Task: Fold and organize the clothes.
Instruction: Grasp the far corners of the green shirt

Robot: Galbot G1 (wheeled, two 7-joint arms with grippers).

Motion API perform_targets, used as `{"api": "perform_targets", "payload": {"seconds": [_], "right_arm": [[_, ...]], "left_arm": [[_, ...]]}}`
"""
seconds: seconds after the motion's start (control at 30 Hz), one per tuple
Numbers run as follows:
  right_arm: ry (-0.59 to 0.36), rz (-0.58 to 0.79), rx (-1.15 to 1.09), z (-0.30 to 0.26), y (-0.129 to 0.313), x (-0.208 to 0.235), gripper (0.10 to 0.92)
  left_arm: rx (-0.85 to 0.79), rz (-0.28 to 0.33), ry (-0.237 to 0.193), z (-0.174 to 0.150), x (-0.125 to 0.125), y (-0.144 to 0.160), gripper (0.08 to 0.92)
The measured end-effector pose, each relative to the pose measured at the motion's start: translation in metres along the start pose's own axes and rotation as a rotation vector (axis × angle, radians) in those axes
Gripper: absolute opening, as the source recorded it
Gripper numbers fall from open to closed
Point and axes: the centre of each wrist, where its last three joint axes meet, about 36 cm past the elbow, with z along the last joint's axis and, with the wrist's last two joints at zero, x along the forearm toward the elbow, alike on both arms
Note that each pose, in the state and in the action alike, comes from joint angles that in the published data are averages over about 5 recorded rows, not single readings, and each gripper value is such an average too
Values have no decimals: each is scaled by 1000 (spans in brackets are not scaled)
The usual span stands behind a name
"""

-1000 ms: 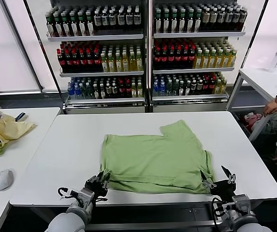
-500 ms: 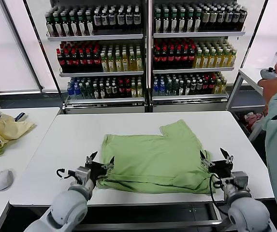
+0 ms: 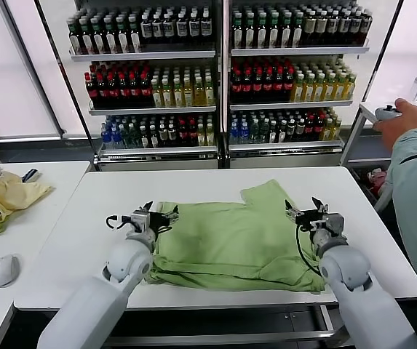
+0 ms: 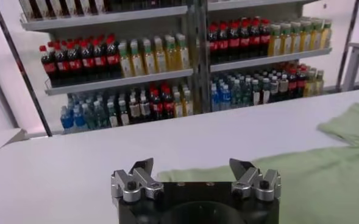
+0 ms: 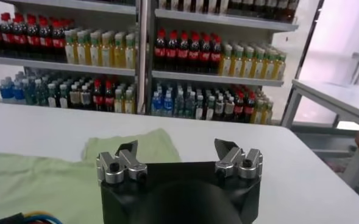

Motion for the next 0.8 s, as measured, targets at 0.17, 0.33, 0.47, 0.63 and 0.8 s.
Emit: {"api": "perform_targets", "payload": {"seconds": [0.17, 0.33, 0.47, 0.63, 0.8], "right_arm": [[27, 3, 9, -7, 5, -29, 823], [51, 5, 20, -13, 11, -57, 823], [72, 7, 28, -19, 17, -77, 823], [105, 6, 27, -23, 23, -100, 823], [138, 3, 11, -24, 28, -118, 823]], "left_arm": [[-1, -24, 30, -6, -28, -5, 823], [-8, -52, 73, -6, -51, -5, 823], [-16, -71, 112, -1, -63, -3, 823], [-17, -87, 150, 6, -72, 2, 823], [-3, -84, 169, 9, -75, 6, 823]]}}
